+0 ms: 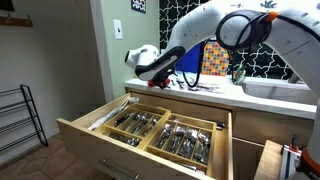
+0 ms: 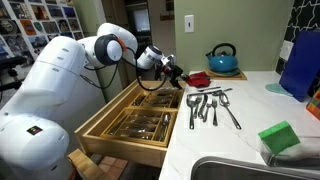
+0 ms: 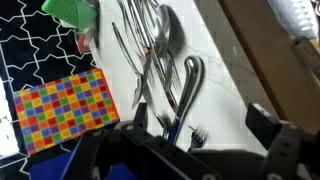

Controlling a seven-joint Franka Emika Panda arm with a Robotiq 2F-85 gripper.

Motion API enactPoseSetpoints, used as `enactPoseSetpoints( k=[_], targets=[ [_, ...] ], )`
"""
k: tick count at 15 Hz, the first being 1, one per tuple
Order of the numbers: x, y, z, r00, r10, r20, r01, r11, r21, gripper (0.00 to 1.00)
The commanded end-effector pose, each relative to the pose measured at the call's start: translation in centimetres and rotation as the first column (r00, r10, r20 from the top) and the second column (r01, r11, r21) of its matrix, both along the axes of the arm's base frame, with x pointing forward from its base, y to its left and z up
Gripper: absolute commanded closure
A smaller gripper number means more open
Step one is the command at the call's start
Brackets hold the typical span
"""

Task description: Remove a diner knife from the kitchen drawer

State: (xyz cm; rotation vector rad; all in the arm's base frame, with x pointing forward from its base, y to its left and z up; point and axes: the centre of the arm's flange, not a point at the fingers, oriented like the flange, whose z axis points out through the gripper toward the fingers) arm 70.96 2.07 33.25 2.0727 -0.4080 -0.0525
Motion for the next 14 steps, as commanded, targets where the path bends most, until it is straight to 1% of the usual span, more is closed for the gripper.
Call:
enactPoseSetpoints(
  k=[1, 3, 4, 5, 7, 9, 11, 13, 14],
  targets=[
    [-4.1, 3.3, 5.6, 0.999, 0.015, -0.035, -0.012, 0.995, 0.097, 0.0],
    [-6.2, 5.0, 8.8, 0.997, 0.054, -0.052, -0.045, 0.984, 0.172, 0.0],
    [-7.5, 5.9, 10.5, 0.996, 0.074, -0.047, -0.063, 0.976, 0.209, 0.0],
    [-9.2, 6.6, 12.3, 0.993, 0.103, -0.059, -0.085, 0.964, 0.251, 0.0],
    [-12.0, 7.4, 15.3, 0.985, 0.165, -0.055, -0.141, 0.94, 0.311, 0.0],
    [-15.0, 7.7, 18.1, 0.968, 0.242, -0.06, -0.201, 0.899, 0.389, 0.0],
    [-18.2, 7.6, 20.4, 0.947, 0.311, -0.077, -0.246, 0.859, 0.449, 0.0],
    [-21.5, 7.3, 21.9, 0.921, 0.377, -0.098, -0.279, 0.813, 0.51, 0.0],
    [-23.2, 7.1, 22.1, 0.906, 0.41, -0.102, -0.295, 0.786, 0.544, 0.0]
  ],
)
